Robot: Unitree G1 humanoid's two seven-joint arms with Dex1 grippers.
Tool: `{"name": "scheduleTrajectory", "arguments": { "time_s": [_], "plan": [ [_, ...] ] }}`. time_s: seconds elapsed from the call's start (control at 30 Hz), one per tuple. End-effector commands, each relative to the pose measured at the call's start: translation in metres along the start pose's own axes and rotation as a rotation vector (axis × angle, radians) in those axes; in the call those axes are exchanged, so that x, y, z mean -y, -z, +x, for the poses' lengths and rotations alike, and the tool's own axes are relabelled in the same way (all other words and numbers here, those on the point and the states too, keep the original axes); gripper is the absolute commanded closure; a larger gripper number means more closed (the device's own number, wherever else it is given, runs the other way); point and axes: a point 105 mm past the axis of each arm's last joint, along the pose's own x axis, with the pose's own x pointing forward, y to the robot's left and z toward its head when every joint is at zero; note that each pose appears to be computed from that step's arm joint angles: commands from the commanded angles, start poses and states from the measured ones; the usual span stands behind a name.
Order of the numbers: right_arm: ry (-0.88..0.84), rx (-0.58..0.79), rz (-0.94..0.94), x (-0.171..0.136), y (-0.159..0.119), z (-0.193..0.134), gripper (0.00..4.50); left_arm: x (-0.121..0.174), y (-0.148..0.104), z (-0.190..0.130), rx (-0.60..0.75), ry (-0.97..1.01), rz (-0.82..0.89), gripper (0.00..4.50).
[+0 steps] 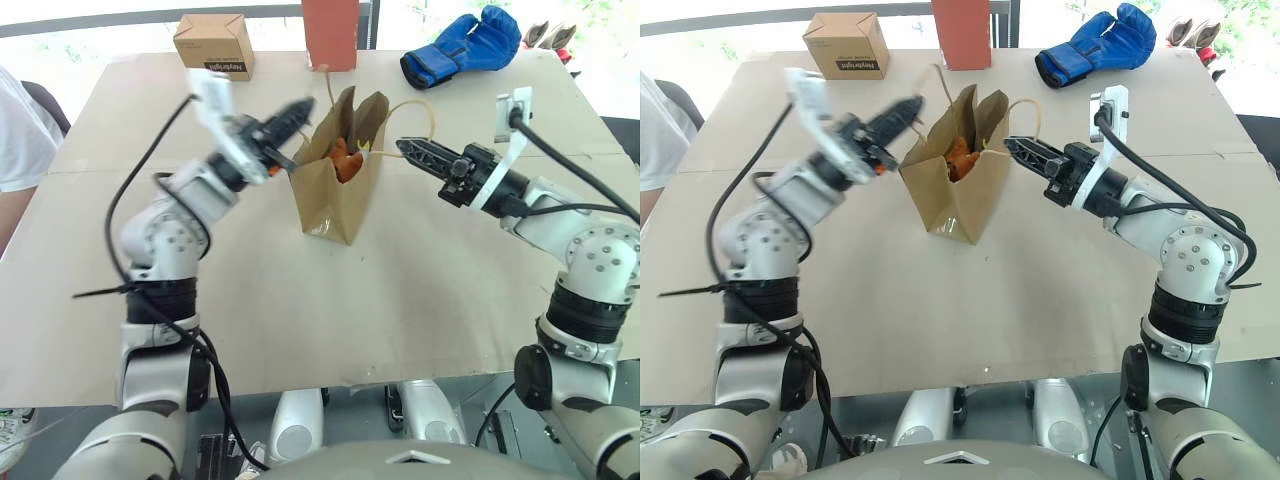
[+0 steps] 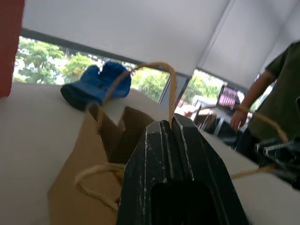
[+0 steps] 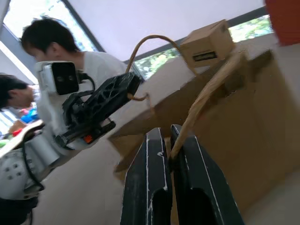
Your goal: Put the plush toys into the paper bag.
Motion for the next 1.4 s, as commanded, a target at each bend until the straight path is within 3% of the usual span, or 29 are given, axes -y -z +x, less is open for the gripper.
{"name": "scheduleTrajectory", "arguments": {
  "time_s": [0.03, 0.1, 0.2, 0.37, 0.5, 0.77, 1.03, 1.13, 1.33, 1.4],
  "plan": [
    [-0.019, 0.08, -0.083, -0.007, -0.021, -0.009, 3.67, 0.002, -0.016, -0.011, 0.025, 0.063, 0.036, 4.16],
    [-0.011, 0.074, -0.098, -0.006, -0.021, -0.019, 2.83, -0.004, -0.022, -0.02, 0.036, 0.046, 0.067, 3.51],
    [-0.029, -0.04, -0.174, -0.01, -0.003, -0.037, 1.36, -0.004, -0.028, -0.042, 0.028, 0.071, 0.054, 2.14],
    [-0.064, -0.148, -0.259, -0.018, 0.02, -0.048, 1.35, 0.002, -0.025, -0.079, -0.061, 0.111, 0.059, 0.08],
    [-0.034, -0.169, -0.354, -0.009, 0.041, -0.015, 1.35, 0.002, 0.006, -0.089, -0.149, 0.082, 0.09, 0.03],
    [-0.157, -0.157, -0.479, -0.021, 0.068, 0.057, 4.42, 0.021, 0.049, -0.064, -0.204, 0.058, 0.112, 0.0],
    [-0.221, -0.138, -0.426, -0.024, 0.088, 0.071, 4.47, 0.02, 0.05, -0.051, -0.166, -0.013, 0.165, 0.0],
    [-0.202, -0.158, -0.401, -0.016, 0.1, 0.069, 4.47, 0.001, 0.053, -0.042, -0.139, -0.201, 0.187, 0.0],
    [-0.171, -0.175, -0.378, -0.007, 0.111, 0.067, 4.47, -0.003, 0.064, -0.024, -0.119, -0.328, 0.226, 0.0],
    [-0.166, -0.172, -0.381, -0.006, 0.111, 0.066, 4.5, -0.006, 0.061, -0.021, -0.085, -0.343, 0.211, 0.6]
  ]
}}
